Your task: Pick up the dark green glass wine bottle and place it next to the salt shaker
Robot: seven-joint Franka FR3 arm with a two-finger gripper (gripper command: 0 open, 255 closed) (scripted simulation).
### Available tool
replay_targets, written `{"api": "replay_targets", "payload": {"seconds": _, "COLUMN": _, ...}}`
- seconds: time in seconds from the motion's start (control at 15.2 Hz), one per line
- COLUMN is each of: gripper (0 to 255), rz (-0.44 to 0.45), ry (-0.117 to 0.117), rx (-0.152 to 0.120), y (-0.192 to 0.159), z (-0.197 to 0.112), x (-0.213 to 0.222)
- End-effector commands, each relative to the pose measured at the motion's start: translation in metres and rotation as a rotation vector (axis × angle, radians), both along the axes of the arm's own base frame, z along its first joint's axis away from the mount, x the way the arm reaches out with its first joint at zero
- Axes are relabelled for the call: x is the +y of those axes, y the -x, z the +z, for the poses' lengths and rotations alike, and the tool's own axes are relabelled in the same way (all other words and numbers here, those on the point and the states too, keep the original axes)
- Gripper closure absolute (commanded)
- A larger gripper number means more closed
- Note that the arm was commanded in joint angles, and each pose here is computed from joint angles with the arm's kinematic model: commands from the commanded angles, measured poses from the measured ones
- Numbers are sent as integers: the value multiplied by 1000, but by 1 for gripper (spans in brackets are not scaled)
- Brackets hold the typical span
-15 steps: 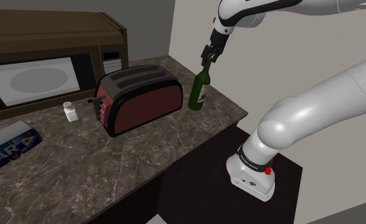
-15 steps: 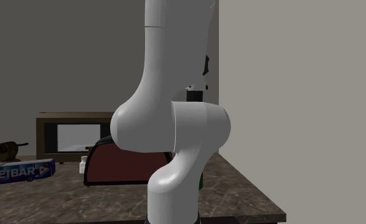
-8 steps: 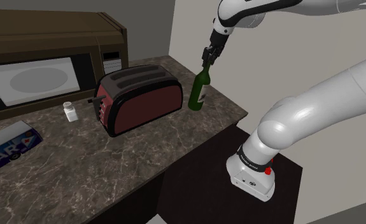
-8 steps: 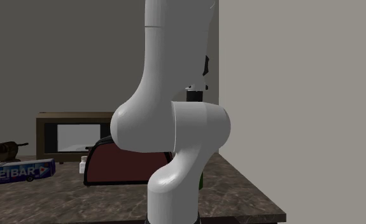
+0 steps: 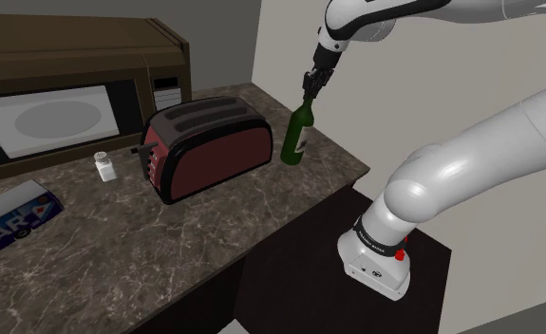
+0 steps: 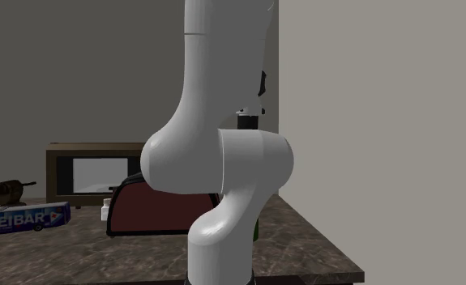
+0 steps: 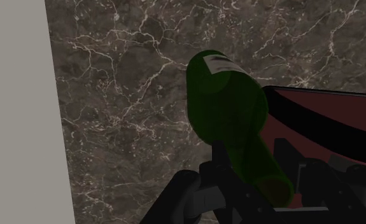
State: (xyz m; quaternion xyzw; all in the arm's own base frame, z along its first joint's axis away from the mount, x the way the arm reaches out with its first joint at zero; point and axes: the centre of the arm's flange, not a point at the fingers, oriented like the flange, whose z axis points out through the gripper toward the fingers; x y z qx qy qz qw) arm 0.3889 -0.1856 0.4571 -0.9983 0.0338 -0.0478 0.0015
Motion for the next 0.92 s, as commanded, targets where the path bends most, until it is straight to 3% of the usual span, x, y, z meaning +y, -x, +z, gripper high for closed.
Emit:
{"api": "replay_targets", "payload": {"seconds": 0.0, "gripper": 255, "rz": 0, "ry": 0, "rx": 0, "y": 0, "z": 0, "x": 0}}
{"api": "replay_targets", "payload": {"seconds": 0.86, "gripper": 255, "rz": 0, "ry": 0, "rx": 0, "y": 0, "z": 68, "x": 0}}
